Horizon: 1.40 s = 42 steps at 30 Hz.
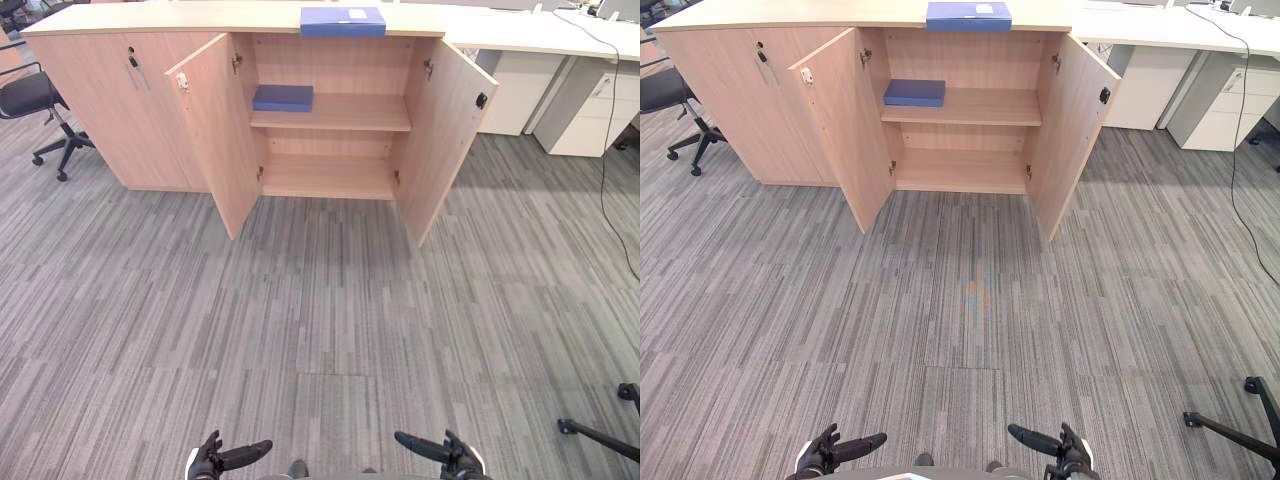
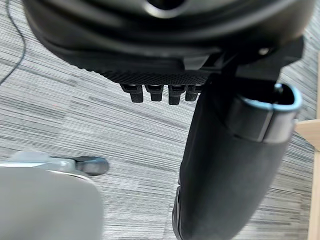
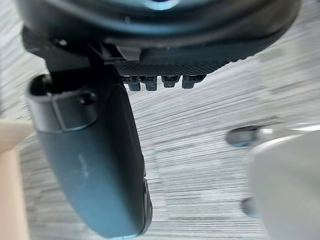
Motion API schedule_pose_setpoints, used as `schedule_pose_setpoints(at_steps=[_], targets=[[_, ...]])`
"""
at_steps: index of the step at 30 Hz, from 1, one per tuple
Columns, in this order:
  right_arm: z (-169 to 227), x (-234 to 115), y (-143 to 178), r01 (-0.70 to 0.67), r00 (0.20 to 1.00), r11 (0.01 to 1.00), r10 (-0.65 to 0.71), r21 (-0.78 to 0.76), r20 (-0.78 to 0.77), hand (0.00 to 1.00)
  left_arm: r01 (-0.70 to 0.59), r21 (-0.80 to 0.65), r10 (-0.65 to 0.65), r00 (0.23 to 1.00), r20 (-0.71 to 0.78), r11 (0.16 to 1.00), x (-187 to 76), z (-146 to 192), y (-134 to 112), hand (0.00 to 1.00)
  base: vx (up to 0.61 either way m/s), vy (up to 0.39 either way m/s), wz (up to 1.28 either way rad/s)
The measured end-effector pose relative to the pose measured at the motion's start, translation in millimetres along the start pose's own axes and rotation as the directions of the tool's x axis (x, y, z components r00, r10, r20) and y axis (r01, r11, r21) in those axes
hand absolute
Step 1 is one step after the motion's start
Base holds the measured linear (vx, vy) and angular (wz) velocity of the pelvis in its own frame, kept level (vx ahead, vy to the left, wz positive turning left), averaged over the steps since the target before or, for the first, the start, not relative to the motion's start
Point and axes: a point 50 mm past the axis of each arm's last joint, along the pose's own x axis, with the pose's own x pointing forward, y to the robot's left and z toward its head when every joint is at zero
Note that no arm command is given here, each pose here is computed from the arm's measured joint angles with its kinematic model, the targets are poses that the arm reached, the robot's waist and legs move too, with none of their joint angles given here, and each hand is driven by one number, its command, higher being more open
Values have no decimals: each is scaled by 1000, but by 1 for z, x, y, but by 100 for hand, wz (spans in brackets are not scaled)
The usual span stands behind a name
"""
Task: Walk over to the cabinet, pick up the folder, carry it to the office cabinet, place the folder inside the office cabinet, then close the office cabinet door
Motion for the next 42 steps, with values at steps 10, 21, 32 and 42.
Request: schedule_pose_setpoints(at_steps=[10, 21, 32, 42], targets=[[17, 3, 5, -14, 998, 998, 17, -54, 58, 100, 10, -13, -9, 999, 50, 1000, -1, 9, -1, 100, -32, -12, -3], [58, 5, 6, -7, 981, 999, 18, -54, 191, 100, 63, -172, -4, 946, 325, 983, -13, 70, -7, 100, 40, 27, -7], [109, -4, 21, -56, 917, 996, 78, -68, 391, 100, 91, -178, 7, 875, 484, 980, -17, 119, -13, 100, 366, 81, 14], [97, -16, 37, -113, 899, 986, 155, -123, 409, 100, 158, -160, -64, 877, 476, 974, -17, 112, -31, 100, 699, -97, 22]])
